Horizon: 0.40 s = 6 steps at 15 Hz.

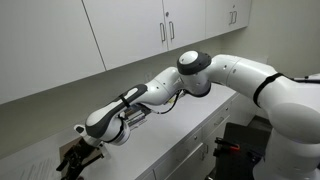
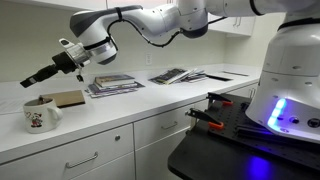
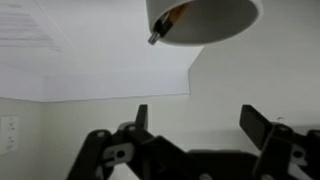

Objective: Put the pen inside the mug cup

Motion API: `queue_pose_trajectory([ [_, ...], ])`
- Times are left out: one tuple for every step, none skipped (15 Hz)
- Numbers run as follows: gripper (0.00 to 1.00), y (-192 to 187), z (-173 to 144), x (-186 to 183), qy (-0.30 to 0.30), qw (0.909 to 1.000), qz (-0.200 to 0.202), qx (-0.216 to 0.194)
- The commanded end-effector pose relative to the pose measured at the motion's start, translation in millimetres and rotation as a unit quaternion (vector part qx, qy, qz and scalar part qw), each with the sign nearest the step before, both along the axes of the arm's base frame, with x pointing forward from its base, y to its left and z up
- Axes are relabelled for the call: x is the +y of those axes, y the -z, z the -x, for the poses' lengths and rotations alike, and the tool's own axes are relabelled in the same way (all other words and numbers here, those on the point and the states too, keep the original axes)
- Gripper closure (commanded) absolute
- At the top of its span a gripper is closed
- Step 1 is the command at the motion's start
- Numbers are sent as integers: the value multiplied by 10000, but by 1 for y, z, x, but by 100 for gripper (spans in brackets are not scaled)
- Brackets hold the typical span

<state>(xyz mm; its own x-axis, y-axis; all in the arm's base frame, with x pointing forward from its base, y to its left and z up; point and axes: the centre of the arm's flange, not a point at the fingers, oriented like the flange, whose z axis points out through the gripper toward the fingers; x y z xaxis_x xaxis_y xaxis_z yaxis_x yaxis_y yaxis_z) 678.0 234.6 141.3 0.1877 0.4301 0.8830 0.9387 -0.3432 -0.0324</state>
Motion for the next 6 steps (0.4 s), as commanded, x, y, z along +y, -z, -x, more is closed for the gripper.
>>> queue_pose_trajectory([
  [0, -34, 26, -12, 29, 9979, 627, 172],
  [0, -40, 31, -16, 31, 9966, 778, 259],
  [0, -46, 37, -22, 52, 9940, 1040, 334],
  [0, -51, 42, -28, 134, 9919, 1211, 371],
  [0, -56, 47, -34, 218, 9890, 1416, 376],
  [0, -60, 52, -40, 240, 9857, 1631, 361],
])
